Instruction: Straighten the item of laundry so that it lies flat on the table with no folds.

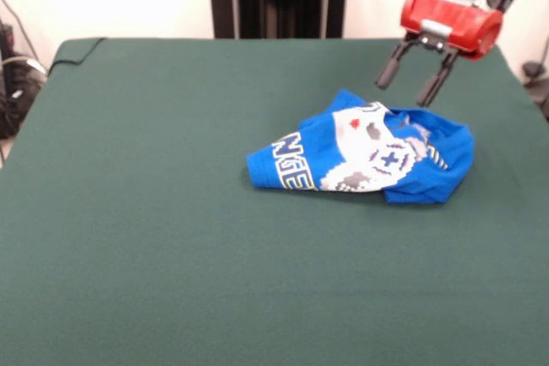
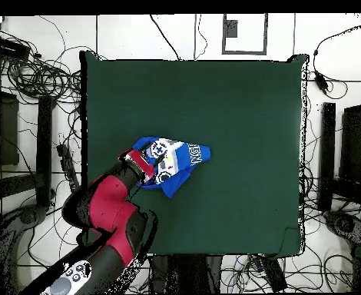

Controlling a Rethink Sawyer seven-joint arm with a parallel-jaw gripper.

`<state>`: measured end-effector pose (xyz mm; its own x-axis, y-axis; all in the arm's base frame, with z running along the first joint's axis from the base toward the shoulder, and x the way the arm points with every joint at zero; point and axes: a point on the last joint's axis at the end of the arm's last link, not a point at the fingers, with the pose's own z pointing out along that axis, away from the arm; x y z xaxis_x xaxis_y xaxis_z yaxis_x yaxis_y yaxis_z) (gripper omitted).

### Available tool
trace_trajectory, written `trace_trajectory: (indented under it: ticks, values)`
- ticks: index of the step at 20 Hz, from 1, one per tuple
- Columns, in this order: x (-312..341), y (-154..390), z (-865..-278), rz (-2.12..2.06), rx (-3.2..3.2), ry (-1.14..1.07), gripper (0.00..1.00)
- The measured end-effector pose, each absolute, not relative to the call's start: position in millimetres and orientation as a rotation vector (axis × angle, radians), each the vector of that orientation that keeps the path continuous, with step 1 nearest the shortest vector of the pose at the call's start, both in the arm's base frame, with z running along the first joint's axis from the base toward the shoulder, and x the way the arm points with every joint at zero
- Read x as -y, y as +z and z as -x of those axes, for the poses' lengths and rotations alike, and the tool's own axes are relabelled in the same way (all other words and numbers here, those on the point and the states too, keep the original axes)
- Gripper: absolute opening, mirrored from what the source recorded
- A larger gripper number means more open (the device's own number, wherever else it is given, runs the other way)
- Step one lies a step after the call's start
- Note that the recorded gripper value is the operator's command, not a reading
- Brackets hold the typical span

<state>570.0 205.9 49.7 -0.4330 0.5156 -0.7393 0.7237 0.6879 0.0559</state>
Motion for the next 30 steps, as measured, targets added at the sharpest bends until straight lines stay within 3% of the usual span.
trace_trajectory:
  ticks: [13, 30]
  values:
    - [-192.6, 88.2, -568.6, -0.668, -2.0, -0.555, 1.0]
    - [-194.1, 73.0, -576.6, -0.602, -1.991, -0.598, 1.0]
